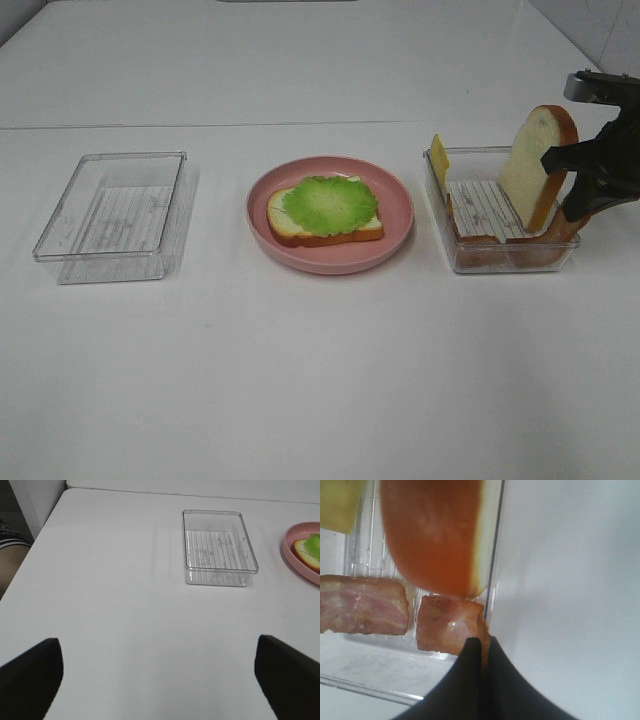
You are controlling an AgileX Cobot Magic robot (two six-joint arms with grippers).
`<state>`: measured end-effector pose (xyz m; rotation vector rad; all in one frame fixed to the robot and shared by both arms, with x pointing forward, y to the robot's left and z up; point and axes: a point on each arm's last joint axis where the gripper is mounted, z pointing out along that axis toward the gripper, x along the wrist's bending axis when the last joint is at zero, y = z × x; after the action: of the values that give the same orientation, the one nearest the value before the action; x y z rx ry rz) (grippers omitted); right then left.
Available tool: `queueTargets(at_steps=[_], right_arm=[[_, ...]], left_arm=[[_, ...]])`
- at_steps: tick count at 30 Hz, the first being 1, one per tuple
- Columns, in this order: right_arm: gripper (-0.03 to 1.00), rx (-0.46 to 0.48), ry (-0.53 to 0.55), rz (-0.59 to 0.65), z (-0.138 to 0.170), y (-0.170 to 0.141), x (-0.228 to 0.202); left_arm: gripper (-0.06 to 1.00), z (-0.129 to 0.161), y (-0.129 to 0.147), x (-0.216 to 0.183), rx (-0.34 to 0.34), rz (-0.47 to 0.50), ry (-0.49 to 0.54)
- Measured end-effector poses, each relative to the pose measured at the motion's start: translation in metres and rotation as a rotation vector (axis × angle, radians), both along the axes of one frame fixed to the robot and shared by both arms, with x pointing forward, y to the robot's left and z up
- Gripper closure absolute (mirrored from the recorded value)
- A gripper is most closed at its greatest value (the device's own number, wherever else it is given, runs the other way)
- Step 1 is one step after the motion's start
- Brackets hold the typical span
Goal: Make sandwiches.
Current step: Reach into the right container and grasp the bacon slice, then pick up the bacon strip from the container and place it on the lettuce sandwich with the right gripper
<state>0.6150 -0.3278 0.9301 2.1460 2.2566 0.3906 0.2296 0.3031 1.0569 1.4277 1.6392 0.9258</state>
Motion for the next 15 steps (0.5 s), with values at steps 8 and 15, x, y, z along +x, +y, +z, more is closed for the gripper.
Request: queueTargets(at_steps=[8, 15], right_arm=[[0.94, 0.001, -0.028, -0.011, 0.016, 0.001, -0.003], [0.94, 0.008, -0.1, -0.043, 0.064, 0.003, -0.017]], left_arm=[[-0.01, 0.0, 0.0, 0.0, 0.0, 0.0, 0.0], [-0.01, 0.0, 0.0, 0.0, 0.0, 0.0, 0.0]])
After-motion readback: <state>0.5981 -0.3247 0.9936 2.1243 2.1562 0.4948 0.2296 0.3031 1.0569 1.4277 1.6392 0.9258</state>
